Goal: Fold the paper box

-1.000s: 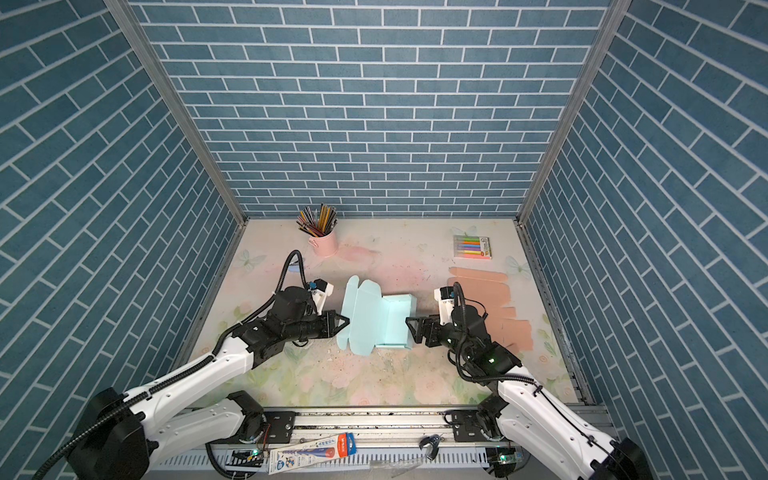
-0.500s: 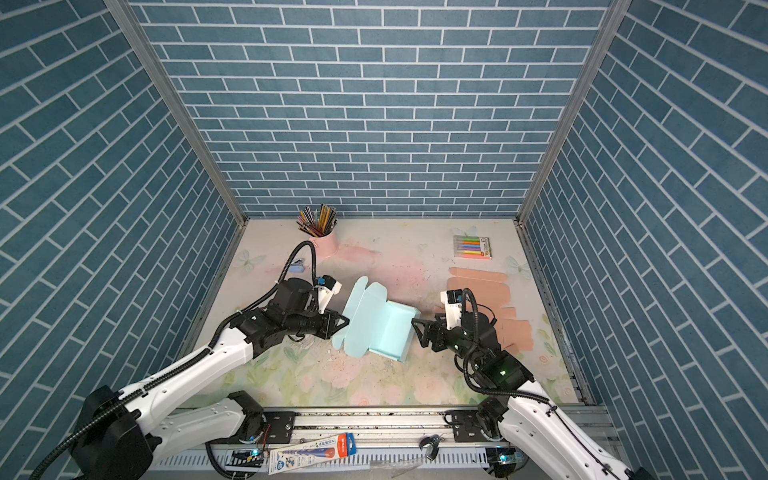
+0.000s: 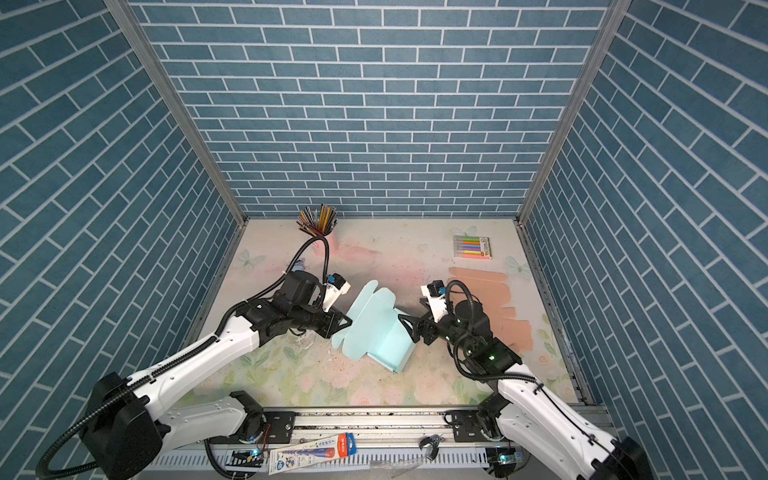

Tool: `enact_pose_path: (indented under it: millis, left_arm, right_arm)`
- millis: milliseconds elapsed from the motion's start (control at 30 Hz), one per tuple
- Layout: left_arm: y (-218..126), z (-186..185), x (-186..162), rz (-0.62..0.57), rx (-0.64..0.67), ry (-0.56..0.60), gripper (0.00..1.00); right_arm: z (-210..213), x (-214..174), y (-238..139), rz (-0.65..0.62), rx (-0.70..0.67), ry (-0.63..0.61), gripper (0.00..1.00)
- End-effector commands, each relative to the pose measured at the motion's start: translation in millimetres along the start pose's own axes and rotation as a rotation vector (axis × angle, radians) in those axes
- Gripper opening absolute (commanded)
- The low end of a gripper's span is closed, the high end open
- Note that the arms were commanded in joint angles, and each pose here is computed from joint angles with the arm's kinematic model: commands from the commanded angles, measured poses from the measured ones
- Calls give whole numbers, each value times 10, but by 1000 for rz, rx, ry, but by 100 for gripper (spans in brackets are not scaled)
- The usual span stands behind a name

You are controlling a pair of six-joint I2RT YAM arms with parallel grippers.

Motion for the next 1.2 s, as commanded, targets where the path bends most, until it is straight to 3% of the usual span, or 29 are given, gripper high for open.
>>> enact_pose_path:
  millis: [0,467,767,1167]
  left_arm:
    - [-33,-44,20,31,-6,54,4]
    - [-110,-89,188,72,89,226,4]
    - [-164,-153,184,73,68,235,4]
    - [-44,-111,140,120,67,215,4]
  right_arm:
    - [33,252,74,-55,78,-144,88]
    - [-169,180,437,0,298,-162,87]
    - [-314,78,656,69,407,-169,87]
    - [-430,-55,895,129,432,-182,83]
Point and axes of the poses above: each gripper's point midway between its finger pads, its own y axis out along the fingers, its own z axis along the line the jaws close on, x = y × z, the point moved 3 cm from there along -y, back along the fingers, and after that the axes turned 6 degrees about -y, right-handed, at the moved point
